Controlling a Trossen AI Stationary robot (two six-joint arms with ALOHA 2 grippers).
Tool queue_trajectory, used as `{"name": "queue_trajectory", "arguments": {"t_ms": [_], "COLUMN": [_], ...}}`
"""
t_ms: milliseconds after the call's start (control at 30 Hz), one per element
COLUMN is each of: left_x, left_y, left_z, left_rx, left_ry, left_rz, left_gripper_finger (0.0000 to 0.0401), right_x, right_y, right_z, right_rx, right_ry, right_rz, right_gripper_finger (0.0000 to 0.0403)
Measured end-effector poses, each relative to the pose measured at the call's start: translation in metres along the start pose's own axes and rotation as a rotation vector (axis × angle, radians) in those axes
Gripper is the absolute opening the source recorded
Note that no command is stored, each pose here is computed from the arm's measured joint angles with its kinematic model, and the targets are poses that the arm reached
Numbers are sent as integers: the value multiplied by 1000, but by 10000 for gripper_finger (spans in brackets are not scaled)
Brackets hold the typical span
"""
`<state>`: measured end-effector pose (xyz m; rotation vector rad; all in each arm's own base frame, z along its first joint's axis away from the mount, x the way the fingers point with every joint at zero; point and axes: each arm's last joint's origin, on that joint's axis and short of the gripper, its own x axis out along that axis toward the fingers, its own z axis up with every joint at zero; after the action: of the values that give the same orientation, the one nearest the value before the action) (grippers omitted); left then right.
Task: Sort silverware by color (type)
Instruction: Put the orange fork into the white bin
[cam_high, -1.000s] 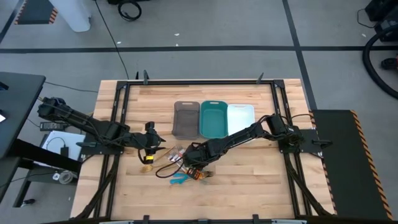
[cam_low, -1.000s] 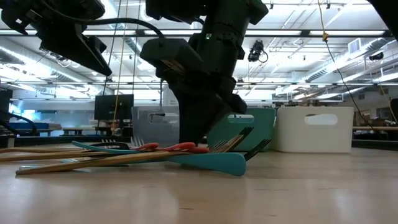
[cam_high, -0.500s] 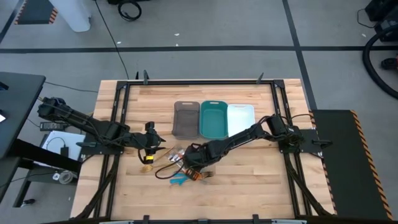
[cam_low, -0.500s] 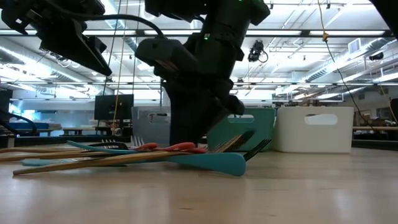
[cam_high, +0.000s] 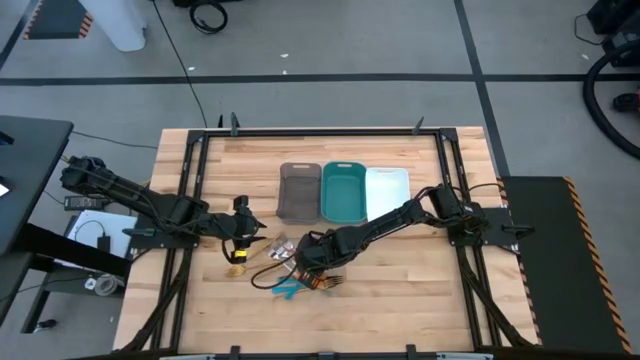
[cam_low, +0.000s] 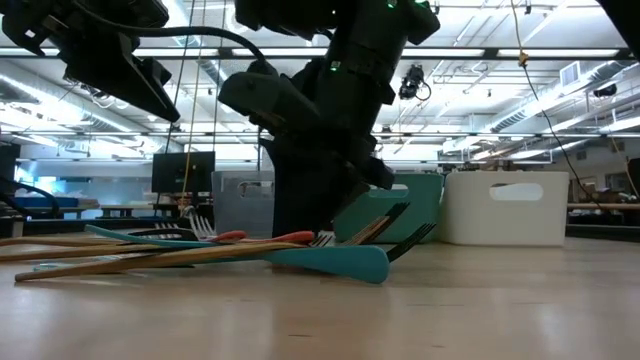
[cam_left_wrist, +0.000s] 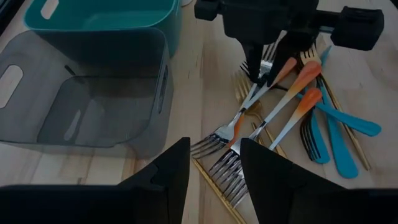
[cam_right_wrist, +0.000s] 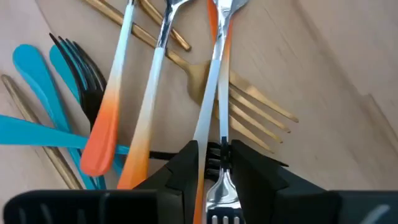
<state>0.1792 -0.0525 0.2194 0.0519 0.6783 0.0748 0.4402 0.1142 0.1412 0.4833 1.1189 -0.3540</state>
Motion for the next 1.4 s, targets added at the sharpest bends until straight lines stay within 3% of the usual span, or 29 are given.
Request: {"name": "queue_trajectory", "arguments": {"t_ms": [233,500,733,967,1167,1400], "left_x": [0,0,0,0,0,0], "left_y": [0,0,0,0,0,0], "left_z": [0,0,0,0,0,1], "left_rx": [0,0,0,-1,-1,-3], "left_ry": [0,0,-1,-1,-3,-7], "left_rz": [0,0,0,0,-1,-2], "left_gripper_finger": [151,151,151,151,151,151], "right_x": [-7,-29,-32,-32,-36,-29], "right_y": [-11,-14,-2,19,37,38], "right_z": [1,6,3,-2,-11,-7], "right_rx": [1,-19,-142,-323,-507,-484], "right_ry": [27,-39,-41,-134,-293,-311], "right_rz": [-95,-152,-62,13,-50,1], "right_gripper_finger": [103,103,102,102,102,102]}}
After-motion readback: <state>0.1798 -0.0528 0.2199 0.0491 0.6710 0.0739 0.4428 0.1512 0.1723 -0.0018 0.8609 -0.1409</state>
